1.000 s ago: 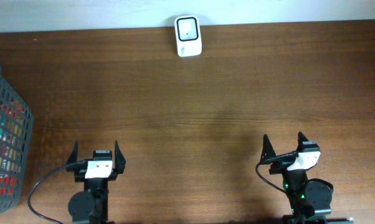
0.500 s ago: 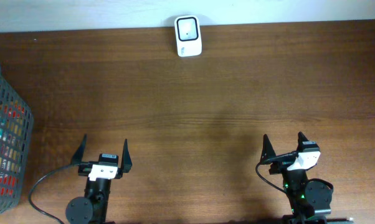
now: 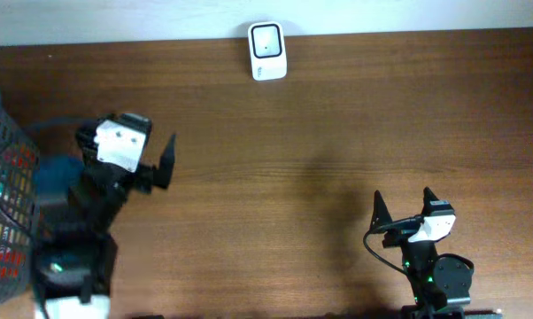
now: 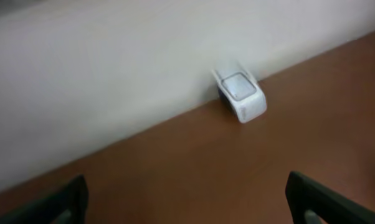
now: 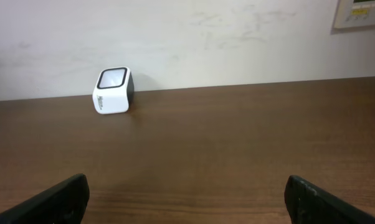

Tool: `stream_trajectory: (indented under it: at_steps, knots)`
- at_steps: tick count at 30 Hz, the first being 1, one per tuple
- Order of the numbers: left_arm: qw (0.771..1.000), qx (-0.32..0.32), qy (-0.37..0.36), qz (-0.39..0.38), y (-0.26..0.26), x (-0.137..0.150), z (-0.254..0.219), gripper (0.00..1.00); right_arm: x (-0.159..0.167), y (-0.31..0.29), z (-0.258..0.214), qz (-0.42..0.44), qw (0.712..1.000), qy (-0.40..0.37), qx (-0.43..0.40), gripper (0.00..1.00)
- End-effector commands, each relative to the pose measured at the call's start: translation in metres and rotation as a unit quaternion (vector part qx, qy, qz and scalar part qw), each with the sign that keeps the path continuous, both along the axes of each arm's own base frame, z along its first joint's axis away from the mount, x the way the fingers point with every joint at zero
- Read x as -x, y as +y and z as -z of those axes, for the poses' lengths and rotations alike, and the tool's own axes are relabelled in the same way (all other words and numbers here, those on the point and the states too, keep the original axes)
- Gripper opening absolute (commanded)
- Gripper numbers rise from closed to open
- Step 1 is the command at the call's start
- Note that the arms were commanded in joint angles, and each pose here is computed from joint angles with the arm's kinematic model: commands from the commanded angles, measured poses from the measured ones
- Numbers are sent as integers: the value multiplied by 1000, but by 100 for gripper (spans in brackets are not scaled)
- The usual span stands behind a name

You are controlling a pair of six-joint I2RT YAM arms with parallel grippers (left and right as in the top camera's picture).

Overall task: Scan the item barcode
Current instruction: 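Reach the left gripper into the grey basket toward the green tissue pack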

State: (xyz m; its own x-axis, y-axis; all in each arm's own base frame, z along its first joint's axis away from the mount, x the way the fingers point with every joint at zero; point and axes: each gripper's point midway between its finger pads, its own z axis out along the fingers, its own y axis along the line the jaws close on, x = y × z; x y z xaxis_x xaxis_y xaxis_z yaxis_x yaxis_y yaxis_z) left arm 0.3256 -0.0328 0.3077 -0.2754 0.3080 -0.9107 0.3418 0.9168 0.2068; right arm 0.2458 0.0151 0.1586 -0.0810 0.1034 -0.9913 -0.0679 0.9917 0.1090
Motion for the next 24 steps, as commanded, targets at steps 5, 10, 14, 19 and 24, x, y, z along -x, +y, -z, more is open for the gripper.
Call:
stream_trajectory:
  at_steps: [5, 10, 14, 19, 24]
  knots:
    - [984, 44, 159, 61, -20, -49, -24, 99, 0, 2, 2, -6, 1000, 2, -2, 99]
    - [977, 63, 183, 85, -28, -59, -8, 99, 0, 2, 2, -6, 1000, 2, -2, 99]
    - [984, 80, 135, -78, 30, -83, -43, 99, 0, 2, 2, -6, 1000, 2, -2, 99]
    - [922, 123, -16, -367, 191, -56, -144, 99, 0, 2, 2, -6, 1000, 2, -2, 99]
    - [841, 110, -32, -529, 322, -2, -131, 99, 0, 2, 2, -6, 1000, 2, -2, 99]
